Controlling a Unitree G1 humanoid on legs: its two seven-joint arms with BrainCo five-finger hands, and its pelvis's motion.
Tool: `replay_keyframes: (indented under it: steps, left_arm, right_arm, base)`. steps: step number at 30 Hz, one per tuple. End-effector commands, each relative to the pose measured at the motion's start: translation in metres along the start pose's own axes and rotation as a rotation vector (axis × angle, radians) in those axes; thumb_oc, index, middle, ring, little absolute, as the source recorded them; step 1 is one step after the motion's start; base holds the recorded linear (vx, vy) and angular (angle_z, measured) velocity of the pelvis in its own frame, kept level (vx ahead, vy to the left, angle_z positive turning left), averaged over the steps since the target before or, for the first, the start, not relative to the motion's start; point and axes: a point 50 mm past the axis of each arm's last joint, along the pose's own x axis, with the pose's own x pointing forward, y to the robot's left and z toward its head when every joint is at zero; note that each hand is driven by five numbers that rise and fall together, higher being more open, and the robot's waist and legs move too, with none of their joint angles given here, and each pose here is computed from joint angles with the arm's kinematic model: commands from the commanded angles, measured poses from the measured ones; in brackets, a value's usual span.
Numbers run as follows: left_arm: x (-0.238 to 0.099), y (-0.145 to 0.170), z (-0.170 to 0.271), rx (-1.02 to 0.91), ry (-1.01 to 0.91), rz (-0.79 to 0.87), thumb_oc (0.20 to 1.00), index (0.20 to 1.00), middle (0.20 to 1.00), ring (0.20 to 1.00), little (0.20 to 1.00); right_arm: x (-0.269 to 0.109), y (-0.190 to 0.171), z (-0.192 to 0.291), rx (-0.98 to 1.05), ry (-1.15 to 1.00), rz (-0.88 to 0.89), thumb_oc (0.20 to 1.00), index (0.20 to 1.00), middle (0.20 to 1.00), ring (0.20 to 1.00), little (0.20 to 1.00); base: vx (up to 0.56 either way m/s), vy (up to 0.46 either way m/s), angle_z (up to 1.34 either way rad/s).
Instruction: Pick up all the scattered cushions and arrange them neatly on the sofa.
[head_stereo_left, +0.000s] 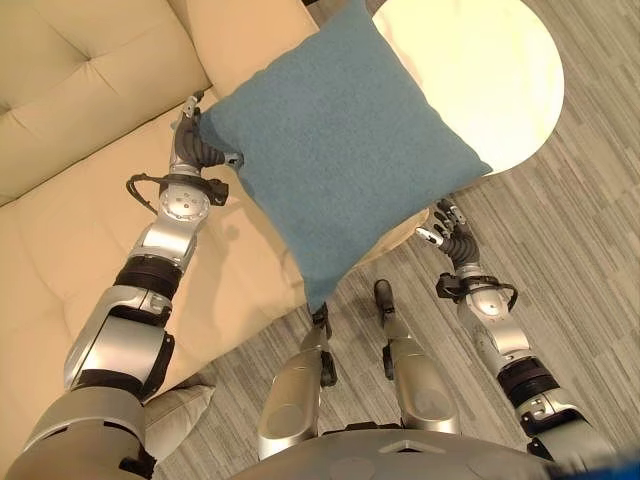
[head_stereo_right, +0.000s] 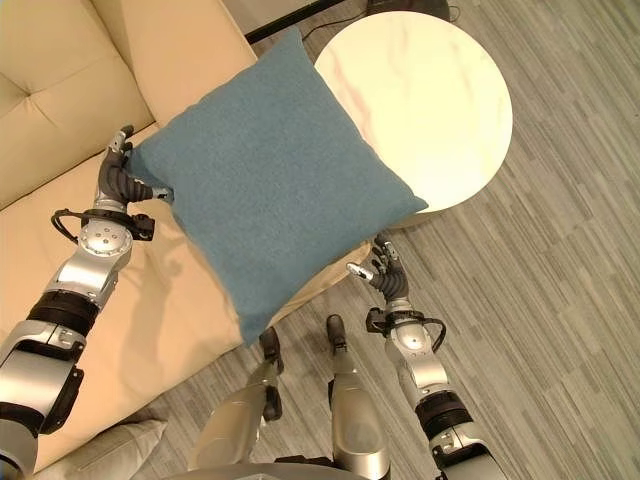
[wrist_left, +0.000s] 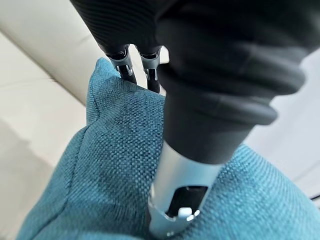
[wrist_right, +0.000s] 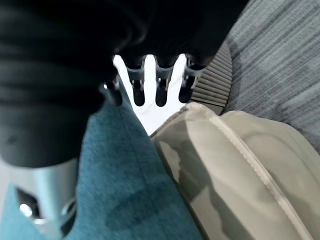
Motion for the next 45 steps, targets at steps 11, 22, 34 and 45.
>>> replay_keyframes:
  steps: [11, 22, 34, 45]
  left_arm:
    - [-0.075, -0.066, -0.032, -0.323, 0.071, -0.244, 1.000, 1.000, 1.000, 1.000, 1.000]
    - [-0.055, -0.015, -0.055, -0.046, 0.136, -0.079, 1.000, 1.000, 1.000, 1.000, 1.000]
    - [-0.010, 0.031, -0.026, 0.070, 0.072, 0.089, 1.000, 1.000, 1.000, 1.000, 1.000]
    - [0.024, 0.032, 0.009, -0.237, 0.045, 0.128, 1.000, 1.000, 1.000, 1.000, 1.000]
  right_arm:
    - [-0.006, -0.024, 0.012, -0.051, -0.075, -0.104, 1.000, 1.000, 1.000, 1.000, 1.000]
    - [-0.009, -0.033, 0.003, -0.056, -0.030, -0.125, 1.000, 1.000, 1.000, 1.000, 1.000]
    - [-0.006, -0.030, 0.008, -0.067, -0.051, -0.086, 1.000, 1.000, 1.000, 1.000, 1.000]
    - [0.012, -0.015, 0.025, -0.100, -0.087, -0.023, 1.000, 1.000, 1.000, 1.000, 1.000]
  base:
    - [-0.04, -0.052, 0.05]
    - [0.00, -0.003, 0.00]
    - [0.00, 0.000, 0.00]
    - [-0.01, 0.043, -0.10]
